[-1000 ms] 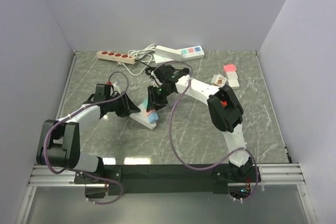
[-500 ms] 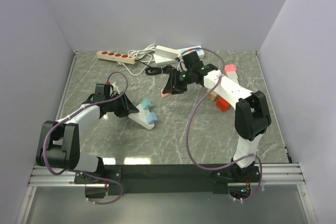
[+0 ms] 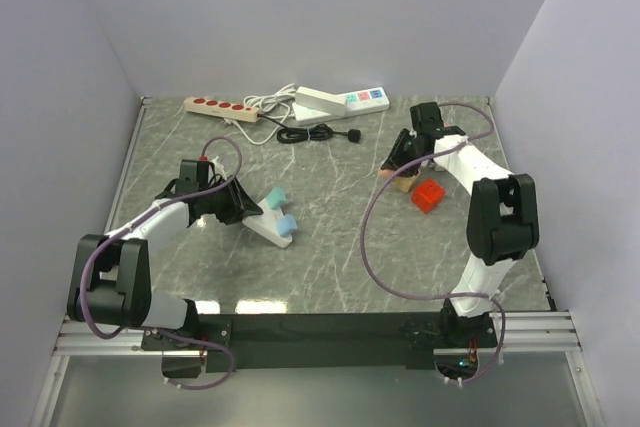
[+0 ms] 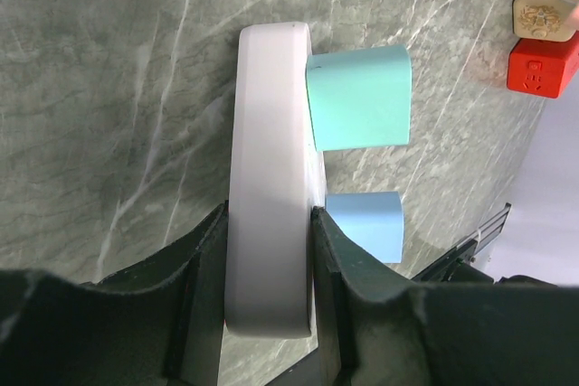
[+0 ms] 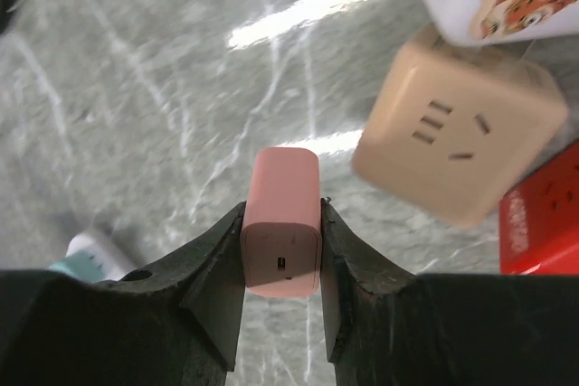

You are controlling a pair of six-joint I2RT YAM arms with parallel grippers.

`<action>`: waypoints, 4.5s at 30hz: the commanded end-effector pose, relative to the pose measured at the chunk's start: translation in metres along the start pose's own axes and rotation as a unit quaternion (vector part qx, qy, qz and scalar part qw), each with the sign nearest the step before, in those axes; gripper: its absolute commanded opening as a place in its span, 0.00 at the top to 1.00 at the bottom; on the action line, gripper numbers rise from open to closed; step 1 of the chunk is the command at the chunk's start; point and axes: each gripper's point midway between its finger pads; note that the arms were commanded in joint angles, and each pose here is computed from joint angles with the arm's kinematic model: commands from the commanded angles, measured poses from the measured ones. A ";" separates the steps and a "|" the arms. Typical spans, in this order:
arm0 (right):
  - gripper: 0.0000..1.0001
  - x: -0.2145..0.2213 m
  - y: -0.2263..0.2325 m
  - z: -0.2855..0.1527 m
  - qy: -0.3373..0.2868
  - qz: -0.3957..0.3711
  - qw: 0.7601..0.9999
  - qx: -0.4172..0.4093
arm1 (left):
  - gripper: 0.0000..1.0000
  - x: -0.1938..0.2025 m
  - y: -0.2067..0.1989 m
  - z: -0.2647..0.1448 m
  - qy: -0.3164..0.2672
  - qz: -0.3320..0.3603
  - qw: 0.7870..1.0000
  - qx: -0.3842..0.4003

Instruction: Pull the plug off the socket

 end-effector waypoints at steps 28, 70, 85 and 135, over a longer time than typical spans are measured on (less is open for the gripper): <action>0.06 -0.074 -0.003 -0.044 -0.085 0.009 0.996 0.014 | 0.99 0.021 -0.020 0.030 0.065 0.029 0.994 0.088; 0.95 0.194 0.159 0.032 0.202 -0.245 0.933 -0.169 | 0.99 0.039 -0.044 0.039 0.079 0.046 0.990 0.107; 1.00 0.078 0.153 -0.008 0.151 -0.203 0.946 -0.201 | 0.99 0.050 -0.027 0.039 0.084 0.041 0.992 0.081; 0.36 -0.013 -0.077 -0.012 -0.029 0.030 0.990 0.136 | 0.99 0.035 -0.039 0.036 0.071 0.047 0.993 0.080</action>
Point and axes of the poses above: each gripper's point midway between its finger pads, its own z axis out along the fingers, its own y axis along the line the jaws close on, x = y × z
